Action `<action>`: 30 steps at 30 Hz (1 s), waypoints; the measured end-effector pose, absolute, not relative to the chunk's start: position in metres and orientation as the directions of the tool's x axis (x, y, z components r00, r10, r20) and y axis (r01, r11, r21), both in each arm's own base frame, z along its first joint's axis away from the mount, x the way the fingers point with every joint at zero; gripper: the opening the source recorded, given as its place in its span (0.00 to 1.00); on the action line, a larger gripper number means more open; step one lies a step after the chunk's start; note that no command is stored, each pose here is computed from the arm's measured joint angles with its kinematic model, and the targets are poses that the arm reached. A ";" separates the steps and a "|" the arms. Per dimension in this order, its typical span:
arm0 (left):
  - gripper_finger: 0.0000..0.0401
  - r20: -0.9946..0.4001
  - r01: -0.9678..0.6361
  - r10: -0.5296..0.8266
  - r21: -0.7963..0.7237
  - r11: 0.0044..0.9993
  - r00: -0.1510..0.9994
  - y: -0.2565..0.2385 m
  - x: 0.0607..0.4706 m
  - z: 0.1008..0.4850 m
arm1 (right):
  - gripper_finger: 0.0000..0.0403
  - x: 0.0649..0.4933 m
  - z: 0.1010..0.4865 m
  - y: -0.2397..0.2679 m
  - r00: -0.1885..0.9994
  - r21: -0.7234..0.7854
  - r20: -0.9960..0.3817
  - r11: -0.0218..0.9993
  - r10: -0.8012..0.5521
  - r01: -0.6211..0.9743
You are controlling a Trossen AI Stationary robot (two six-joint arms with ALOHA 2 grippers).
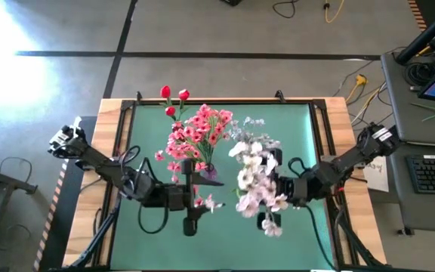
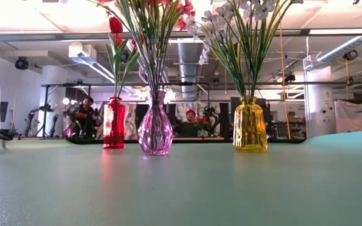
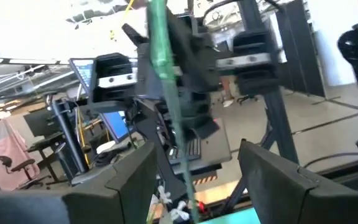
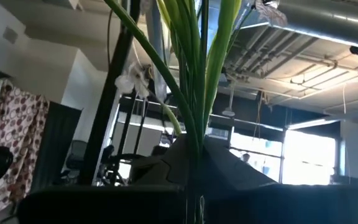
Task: Sort flowers into vase by color
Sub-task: Put the white flower into the yellow vase
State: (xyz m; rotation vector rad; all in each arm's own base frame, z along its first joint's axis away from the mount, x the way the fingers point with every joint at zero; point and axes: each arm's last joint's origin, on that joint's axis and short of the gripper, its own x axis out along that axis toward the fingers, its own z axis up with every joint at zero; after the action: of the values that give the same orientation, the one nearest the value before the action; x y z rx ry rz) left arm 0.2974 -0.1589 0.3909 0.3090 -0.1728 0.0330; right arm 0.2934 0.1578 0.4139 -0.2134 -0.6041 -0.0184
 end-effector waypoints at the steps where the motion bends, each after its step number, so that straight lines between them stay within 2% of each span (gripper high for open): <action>1: 0.53 0.177 -0.064 0.010 0.298 0.952 0.984 -0.158 0.300 0.392 | 0.04 0.296 0.414 0.159 0.823 -0.198 0.566 0.977 0.046 0.082; 8: 0.53 0.171 -0.092 0.043 0.290 0.953 0.984 -0.145 0.318 0.390 | 0.04 0.310 0.418 0.167 0.818 -0.209 0.573 0.973 0.042 0.097; 13: 0.51 0.169 -0.045 -0.001 0.267 0.963 0.986 -0.138 0.323 0.388 | 0.04 0.312 0.421 0.168 0.814 -0.237 0.580 0.964 0.038 0.123; 17: 0.37 0.155 -0.043 0.001 0.265 0.963 0.988 -0.138 0.324 0.387 | 0.04 0.312 0.421 0.168 0.816 -0.233 0.578 0.963 0.023 0.138; 22: 0.06 0.143 -0.037 0.003 0.236 0.971 0.990 -0.138 0.324 0.386 | 0.04 0.312 0.421 0.166 0.823 -0.240 0.567 0.953 -0.017 0.186; 23: 0.03 0.141 -0.038 0.006 0.229 0.973 0.990 -0.137 0.324 0.386 | 0.04 0.312 0.421 0.166 0.826 -0.235 0.563 0.952 -0.030 0.196; 30: 0.01 0.098 -0.065 0.043 0.243 0.968 0.994 -0.134 0.321 0.384 | 0.04 0.310 0.421 0.162 0.847 -0.191 0.492 0.924 -0.201 0.331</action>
State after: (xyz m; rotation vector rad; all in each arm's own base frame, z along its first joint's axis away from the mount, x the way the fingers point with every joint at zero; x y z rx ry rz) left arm 0.3211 -0.1345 0.3843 0.2485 -0.0925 0.0546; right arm 0.3097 0.1622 0.4206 -0.2754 -0.4858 -0.2840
